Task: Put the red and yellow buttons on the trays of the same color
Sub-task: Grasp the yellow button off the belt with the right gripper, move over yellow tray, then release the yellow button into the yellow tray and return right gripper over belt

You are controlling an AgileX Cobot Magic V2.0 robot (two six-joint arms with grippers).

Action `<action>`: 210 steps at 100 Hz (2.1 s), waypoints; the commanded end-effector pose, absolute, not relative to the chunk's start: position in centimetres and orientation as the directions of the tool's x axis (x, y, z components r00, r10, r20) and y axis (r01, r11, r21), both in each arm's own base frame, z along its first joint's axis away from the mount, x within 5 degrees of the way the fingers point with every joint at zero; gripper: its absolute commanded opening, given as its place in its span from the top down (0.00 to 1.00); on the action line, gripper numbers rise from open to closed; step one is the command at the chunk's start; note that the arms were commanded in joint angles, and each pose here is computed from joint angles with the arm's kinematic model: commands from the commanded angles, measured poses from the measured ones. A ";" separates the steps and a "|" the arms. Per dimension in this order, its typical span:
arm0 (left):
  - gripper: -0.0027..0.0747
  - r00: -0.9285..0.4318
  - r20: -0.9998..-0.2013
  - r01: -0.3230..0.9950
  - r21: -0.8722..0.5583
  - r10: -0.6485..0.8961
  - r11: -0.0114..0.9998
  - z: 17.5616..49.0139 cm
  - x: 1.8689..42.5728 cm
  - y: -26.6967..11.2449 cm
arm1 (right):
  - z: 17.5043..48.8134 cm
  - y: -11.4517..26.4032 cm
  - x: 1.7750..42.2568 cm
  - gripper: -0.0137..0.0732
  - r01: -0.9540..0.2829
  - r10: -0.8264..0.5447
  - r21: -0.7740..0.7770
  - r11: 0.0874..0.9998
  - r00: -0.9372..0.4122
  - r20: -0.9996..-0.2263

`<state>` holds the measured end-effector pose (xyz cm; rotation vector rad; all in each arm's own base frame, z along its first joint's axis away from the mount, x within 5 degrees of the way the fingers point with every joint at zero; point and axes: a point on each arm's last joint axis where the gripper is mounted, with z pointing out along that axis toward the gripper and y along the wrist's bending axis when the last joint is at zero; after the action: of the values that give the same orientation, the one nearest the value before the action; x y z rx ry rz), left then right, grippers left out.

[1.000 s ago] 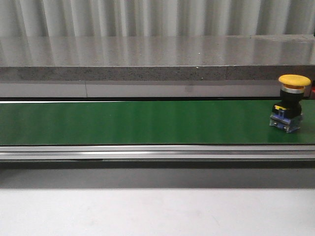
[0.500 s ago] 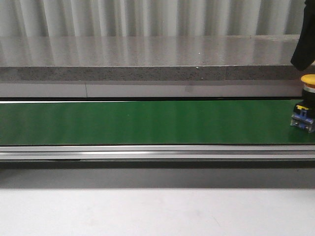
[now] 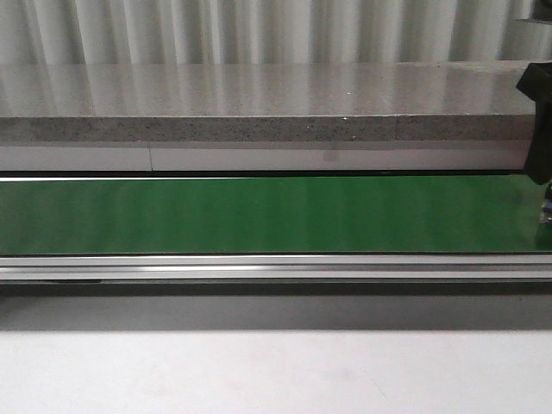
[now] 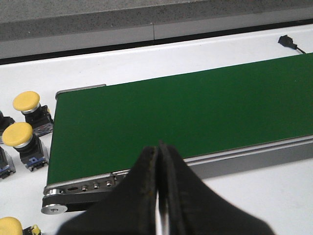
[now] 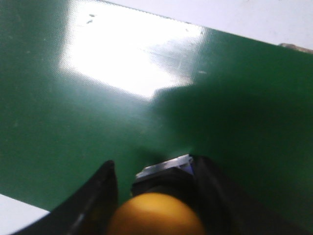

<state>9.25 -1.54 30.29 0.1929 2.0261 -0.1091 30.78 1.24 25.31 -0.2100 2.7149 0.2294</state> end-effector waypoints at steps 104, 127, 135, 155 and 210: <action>0.99 -0.353 -0.934 0.178 0.000 0.064 0.984 31.7 9.5 -1.6 | 30.6 -12.7 26.5 0.54 0.442 0.474 0.208 0.873 -0.665 -0.577; 0.99 -0.353 -0.934 0.178 0.000 0.064 0.984 31.7 9.5 -1.6 | 28.4 -15.6 26.6 0.54 0.525 0.546 0.209 0.825 -0.646 -0.533; 0.99 -0.353 -0.934 0.178 0.000 0.064 0.984 31.7 9.5 -1.6 | 27.4 -16.1 27.2 0.54 0.535 0.558 0.210 0.818 -0.652 -0.513; 0.99 -0.353 -0.934 0.178 0.000 0.064 0.984 31.7 9.5 -1.6 | 24.7 -17.0 28.5 0.54 0.557 0.585 0.219 0.801 -0.654 -0.479; 0.99 -0.353 -0.934 0.178 0.000 0.064 0.984 31.7 9.5 -1.6 | 21.4 -17.8 30.3 0.53 0.604 0.661 0.283 0.745 -0.611 -0.435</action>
<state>9.25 -1.54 30.29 0.1929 2.0261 -0.1091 29.94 -17.48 19.55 0.9633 2.5072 0.1635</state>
